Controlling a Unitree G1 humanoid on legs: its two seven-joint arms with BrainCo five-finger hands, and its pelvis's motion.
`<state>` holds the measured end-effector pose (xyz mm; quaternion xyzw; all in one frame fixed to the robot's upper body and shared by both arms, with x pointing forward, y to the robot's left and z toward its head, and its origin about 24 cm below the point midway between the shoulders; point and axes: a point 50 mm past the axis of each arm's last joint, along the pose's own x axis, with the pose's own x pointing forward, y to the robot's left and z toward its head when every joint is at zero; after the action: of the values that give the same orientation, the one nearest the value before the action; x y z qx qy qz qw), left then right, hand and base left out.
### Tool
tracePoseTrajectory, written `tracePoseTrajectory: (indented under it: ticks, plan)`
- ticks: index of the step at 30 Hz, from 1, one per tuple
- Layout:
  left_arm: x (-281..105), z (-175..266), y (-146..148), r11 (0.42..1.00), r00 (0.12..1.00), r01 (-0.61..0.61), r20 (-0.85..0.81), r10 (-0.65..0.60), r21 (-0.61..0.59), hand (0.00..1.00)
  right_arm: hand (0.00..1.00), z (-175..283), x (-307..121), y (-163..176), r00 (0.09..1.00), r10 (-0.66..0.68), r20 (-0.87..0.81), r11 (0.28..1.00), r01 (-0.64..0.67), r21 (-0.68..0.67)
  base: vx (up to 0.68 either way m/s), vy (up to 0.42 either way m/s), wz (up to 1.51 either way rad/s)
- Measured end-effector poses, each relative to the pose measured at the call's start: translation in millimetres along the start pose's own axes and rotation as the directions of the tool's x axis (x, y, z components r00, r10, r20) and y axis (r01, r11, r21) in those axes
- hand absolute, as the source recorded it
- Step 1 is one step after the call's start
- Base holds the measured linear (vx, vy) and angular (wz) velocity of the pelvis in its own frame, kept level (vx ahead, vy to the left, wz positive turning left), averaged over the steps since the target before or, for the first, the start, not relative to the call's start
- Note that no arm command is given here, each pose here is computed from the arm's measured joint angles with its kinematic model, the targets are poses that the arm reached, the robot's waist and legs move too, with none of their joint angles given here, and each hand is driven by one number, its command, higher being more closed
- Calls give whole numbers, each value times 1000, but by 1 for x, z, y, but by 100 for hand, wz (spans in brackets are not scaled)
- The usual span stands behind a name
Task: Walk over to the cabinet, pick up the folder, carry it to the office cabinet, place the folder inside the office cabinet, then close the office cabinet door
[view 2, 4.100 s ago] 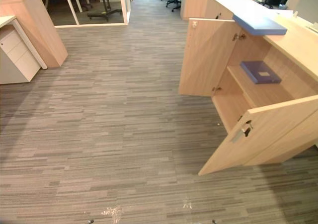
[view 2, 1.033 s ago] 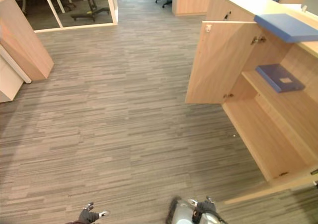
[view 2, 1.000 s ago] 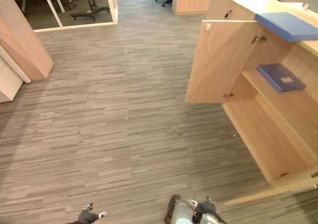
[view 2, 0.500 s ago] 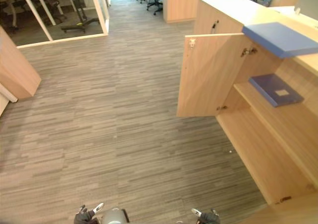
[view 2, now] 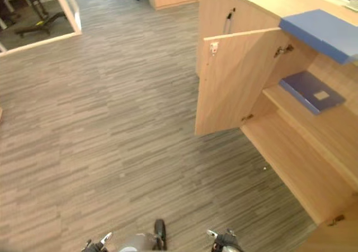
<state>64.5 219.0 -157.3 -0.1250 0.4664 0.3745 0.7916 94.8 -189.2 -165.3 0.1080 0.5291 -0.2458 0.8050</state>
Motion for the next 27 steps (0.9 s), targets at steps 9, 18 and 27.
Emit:
tracePoseTrajectory:
  ticks: [9,18,27]
  plan:
    - [0,-2,-2,984,999,51,2,-52,173,0,0,10,3,-18,998,-56,29,997,55,45,194,167,-30]
    - [2,0,-6,982,999,45,-7,-44,183,0,0,17,5,-10,999,-34,32,999,34,6,63,-157,-54]
    - [6,13,3,988,999,18,29,-22,152,0,0,-1,1,-4,1000,-25,-9,998,25,58,129,-144,-20]
